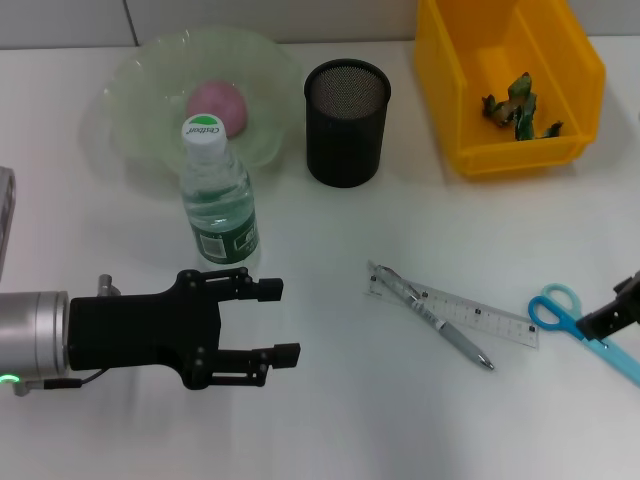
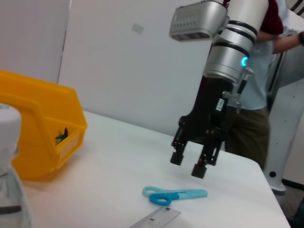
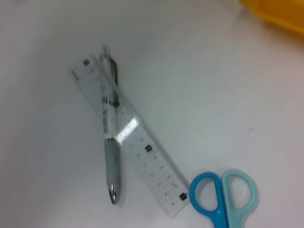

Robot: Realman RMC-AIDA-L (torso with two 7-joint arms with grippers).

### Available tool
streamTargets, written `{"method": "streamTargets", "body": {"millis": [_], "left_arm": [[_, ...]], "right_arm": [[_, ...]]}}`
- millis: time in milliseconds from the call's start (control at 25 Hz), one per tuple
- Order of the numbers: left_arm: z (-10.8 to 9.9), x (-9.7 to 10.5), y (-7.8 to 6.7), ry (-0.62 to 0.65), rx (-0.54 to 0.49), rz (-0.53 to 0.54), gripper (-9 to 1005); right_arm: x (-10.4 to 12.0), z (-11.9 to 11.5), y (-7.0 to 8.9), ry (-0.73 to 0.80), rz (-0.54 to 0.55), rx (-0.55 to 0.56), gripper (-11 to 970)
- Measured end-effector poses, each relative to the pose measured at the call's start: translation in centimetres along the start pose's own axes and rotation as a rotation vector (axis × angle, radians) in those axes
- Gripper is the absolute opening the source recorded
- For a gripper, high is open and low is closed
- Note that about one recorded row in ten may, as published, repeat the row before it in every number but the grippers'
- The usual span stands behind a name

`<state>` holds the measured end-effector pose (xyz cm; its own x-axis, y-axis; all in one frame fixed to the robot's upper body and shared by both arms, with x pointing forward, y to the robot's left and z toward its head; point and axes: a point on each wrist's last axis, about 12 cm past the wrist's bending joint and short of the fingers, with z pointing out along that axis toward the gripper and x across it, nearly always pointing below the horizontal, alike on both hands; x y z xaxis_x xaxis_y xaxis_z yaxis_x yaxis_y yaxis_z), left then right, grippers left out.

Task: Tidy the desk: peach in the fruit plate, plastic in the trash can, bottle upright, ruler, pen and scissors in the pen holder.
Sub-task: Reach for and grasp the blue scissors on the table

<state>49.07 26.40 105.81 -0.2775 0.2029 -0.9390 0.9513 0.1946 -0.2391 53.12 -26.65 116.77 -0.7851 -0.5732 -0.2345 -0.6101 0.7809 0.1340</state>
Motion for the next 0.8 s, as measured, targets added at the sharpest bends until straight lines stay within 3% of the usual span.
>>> {"method": "streamTargets", "body": {"millis": [320, 800], "left_arm": [[0.4, -0.1, 0.4, 0.014, -0.011, 0.007, 786], [0.7, 0.0, 0.6, 0.020, -0.028, 0.004, 786]], "right_arm": [[0.2, 2.2, 0.3, 0.037, -0.043, 0.003, 716], [0.3, 3.2, 0.0, 0.042, -0.048, 0.007, 688]]}}
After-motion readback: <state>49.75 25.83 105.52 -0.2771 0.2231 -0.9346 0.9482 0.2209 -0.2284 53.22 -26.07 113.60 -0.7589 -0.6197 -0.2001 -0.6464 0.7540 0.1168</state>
